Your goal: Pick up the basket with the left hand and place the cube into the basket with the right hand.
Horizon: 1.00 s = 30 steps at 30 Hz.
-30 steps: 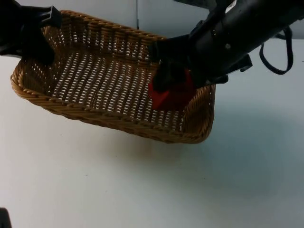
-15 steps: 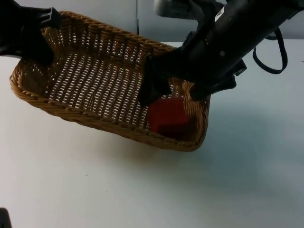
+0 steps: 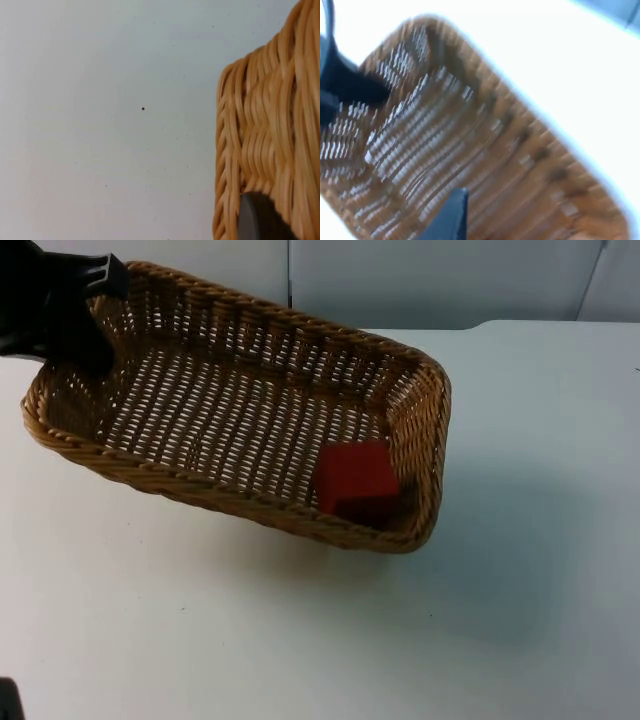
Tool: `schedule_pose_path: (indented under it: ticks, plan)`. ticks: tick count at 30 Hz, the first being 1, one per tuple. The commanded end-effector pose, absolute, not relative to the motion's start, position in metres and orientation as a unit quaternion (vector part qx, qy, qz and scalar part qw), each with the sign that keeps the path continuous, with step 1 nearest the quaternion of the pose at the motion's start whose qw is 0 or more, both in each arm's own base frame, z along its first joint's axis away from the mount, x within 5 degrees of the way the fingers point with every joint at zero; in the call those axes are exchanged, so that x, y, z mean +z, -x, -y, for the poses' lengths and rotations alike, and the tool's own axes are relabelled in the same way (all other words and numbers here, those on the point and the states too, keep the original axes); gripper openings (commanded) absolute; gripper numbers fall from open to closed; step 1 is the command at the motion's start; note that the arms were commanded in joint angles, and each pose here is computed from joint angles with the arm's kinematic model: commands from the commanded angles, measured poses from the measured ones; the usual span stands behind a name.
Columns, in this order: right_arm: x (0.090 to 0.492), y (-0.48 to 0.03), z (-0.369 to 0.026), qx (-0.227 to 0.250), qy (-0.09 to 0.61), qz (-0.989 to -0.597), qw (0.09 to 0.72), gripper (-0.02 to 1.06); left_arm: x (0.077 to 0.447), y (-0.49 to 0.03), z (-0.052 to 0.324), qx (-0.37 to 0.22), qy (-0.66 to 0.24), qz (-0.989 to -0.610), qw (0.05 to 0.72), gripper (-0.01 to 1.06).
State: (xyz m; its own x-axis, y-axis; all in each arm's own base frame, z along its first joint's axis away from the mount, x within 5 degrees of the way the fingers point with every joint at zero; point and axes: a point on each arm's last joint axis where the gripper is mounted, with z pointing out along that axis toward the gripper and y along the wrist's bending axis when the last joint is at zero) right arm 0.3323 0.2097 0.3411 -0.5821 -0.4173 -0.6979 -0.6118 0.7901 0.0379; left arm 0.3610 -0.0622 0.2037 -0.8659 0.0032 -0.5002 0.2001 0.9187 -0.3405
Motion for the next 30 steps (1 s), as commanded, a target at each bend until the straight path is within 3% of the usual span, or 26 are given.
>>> schedule_pose_path:
  ticks: [1, 5, 10, 19, 28, 30]
  plan:
    - [0.376, -0.328, -0.195, 0.118, 0.297, -0.87, 0.376, 1.03, 0.213, -0.363, 0.063, -0.208, -0.034, -0.94, 0.268, 0.0]
    - [0.432, -0.315, -0.163, 0.083, 0.28, -0.855, 0.429, 1.03, 0.214, -0.365, 0.063, -0.204, -0.028, -0.938, 0.28, 0.0]
    - [0.466, -0.297, -0.142, 0.078, 0.256, -0.841, 0.471, 1.03, 0.213, -0.367, 0.066, -0.236, 0.009, -0.931, 0.277, 0.0]
    - [0.479, -0.281, -0.133, 0.069, 0.257, -0.835, 0.481, 1.03, 0.172, -0.367, 0.085, -0.322, -0.001, -0.929, 0.182, 0.0]
    - [0.477, -0.28, -0.132, 0.068, 0.259, -0.84, 0.472, 1.03, 0.132, -0.37, 0.09, -0.313, -0.016, -0.938, 0.146, 0.01]
    - [0.477, -0.28, -0.132, 0.068, 0.259, -0.84, 0.472, 1.03, 0.126, -0.37, 0.09, -0.309, -0.036, -0.939, 0.145, 0.05]
